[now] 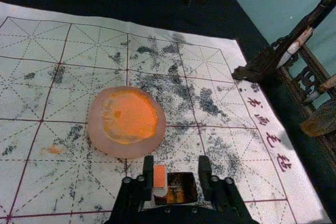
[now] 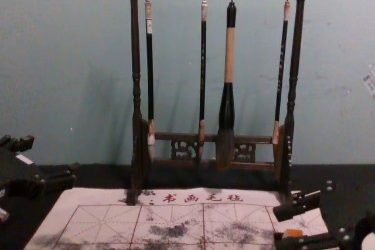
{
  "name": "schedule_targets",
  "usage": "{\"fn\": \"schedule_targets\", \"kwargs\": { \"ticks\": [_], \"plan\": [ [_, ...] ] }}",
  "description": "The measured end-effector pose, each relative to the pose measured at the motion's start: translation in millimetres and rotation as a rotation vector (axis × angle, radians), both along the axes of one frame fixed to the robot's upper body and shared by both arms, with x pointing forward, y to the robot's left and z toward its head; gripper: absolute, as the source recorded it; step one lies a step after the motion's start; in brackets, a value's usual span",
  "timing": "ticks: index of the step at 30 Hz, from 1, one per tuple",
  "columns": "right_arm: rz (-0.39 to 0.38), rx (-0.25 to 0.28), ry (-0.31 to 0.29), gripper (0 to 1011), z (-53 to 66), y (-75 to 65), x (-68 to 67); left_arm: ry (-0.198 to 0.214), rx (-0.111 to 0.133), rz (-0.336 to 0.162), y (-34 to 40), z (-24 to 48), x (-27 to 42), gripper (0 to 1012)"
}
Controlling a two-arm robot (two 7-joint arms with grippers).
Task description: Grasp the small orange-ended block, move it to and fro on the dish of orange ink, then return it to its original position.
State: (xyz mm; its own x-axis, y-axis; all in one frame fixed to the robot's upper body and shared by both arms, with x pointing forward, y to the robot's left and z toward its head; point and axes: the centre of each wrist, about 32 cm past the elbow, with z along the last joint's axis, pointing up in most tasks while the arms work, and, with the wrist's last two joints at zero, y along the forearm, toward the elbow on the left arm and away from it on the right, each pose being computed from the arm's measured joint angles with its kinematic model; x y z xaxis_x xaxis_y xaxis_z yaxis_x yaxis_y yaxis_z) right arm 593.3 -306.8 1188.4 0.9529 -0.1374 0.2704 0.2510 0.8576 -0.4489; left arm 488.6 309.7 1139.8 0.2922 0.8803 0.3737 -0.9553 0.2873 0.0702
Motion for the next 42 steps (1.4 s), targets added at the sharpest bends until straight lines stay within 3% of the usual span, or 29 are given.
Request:
{"fn": "schedule_targets", "kwargs": {
  "ticks": [9,15,18,23,28,29,33,34,38,42],
  "plan": [
    [0.000,0.000,0.001,811,0.0,0.0,0.0,0.000,0.000,0.000,0.0,0.0,0.0,1001],
    [0.000,0.003,0.001,960,0.2,-0.1,0.0,0.000,0.000,0.000,0.0,0.0,0.0,1001],
    [-0.005,0.032,-0.003,1000,0.8,-0.3,-1.2,0.000,0.000,0.000,0.0,0.0,0.0,1001],
    [-0.051,0.139,-0.045,1002,2.5,0.2,-10.1,0.000,0.000,0.000,0.0,0.0,0.0,1001],
    [-0.161,0.275,-0.107,1002,-1.1,-1.8,-29.7,0.000,0.000,0.000,0.0,0.0,0.0,1001],
    [-0.215,0.320,-0.130,1002,-4.3,-2.6,-38.3,0.000,0.000,0.000,0.0,0.0,0.0,1001],
    [-0.390,0.410,-0.179,1000,-17.0,-4.1,-65.6,0.000,0.000,0.000,0.0,0.0,0.0,1001],
    [-0.390,0.410,-0.179,1002,-17.0,-4.1,-65.6,0.000,0.000,0.000,0.0,0.0,0.0,1001],
    [-0.552,0.488,-0.207,1002,-35.7,-1.7,-88.1,0.000,0.000,0.000,0.0,0.0,0.0,1001],
    [-0.660,0.544,-0.216,1002,-51.7,4.5,-98.5,0.000,0.000,0.000,0.0,0.0,0.0,1001]
  ]
}}
